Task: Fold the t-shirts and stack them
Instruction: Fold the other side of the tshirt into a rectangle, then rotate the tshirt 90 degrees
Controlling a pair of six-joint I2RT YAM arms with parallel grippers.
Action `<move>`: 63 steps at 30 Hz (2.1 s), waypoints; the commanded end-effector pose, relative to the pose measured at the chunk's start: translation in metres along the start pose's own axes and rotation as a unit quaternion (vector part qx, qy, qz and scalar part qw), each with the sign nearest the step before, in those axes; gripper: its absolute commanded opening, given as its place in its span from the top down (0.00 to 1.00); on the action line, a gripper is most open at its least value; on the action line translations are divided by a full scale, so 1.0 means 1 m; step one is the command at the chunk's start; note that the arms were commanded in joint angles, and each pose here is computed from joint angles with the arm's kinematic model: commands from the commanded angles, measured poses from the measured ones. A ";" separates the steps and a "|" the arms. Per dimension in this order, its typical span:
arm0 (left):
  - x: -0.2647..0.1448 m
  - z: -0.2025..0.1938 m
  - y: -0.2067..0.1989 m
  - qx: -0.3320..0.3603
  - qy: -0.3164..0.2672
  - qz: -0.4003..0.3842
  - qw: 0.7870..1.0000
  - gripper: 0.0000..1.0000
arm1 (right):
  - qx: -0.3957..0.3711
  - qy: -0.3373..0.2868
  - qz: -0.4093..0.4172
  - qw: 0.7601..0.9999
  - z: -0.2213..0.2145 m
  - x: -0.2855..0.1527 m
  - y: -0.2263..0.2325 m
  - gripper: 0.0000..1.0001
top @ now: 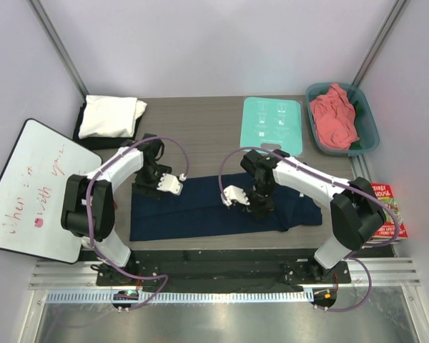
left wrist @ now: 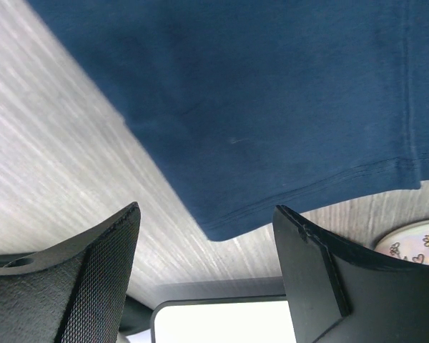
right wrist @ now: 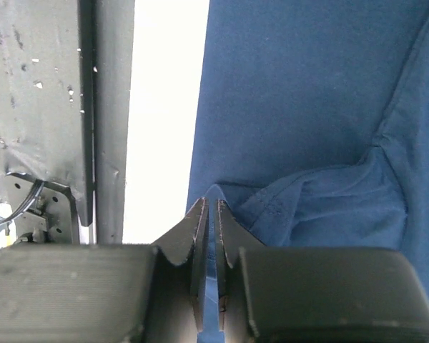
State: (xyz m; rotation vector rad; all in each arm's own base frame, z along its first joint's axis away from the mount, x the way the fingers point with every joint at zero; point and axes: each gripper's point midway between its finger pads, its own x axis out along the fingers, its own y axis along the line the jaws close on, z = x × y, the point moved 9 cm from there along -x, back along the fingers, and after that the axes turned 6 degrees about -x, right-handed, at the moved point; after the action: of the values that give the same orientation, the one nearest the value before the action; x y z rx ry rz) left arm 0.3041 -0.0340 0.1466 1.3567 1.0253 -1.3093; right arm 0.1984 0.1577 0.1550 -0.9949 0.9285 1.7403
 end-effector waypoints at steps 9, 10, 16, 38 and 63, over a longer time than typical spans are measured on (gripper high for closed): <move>-0.029 0.013 -0.007 -0.007 -0.075 0.032 0.997 0.23 | -0.021 -0.016 -0.080 0.996 0.018 -0.053 0.019 0.76; -0.038 0.015 -0.007 -0.015 -0.089 0.047 0.995 0.21 | -0.007 -0.018 -0.095 0.995 0.019 -0.058 0.023 0.73; -0.040 0.027 -0.009 -0.138 -0.157 0.073 0.975 0.18 | 0.071 -0.035 -0.297 0.951 0.002 -0.084 0.024 0.63; 0.034 0.006 0.004 -0.118 0.001 -0.006 0.993 0.86 | 0.209 0.053 -0.378 0.900 -0.122 -0.034 -0.048 0.99; 0.050 0.010 -0.002 -0.044 0.038 0.017 0.998 0.97 | 0.164 0.112 -0.479 0.855 -0.157 -0.046 -0.218 0.99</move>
State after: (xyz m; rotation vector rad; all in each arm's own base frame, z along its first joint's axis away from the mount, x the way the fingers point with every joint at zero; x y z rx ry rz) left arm 0.3341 -0.0398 0.1036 1.3679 1.0798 -0.9922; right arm 0.4204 0.0733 0.0996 -1.1139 0.6881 0.6877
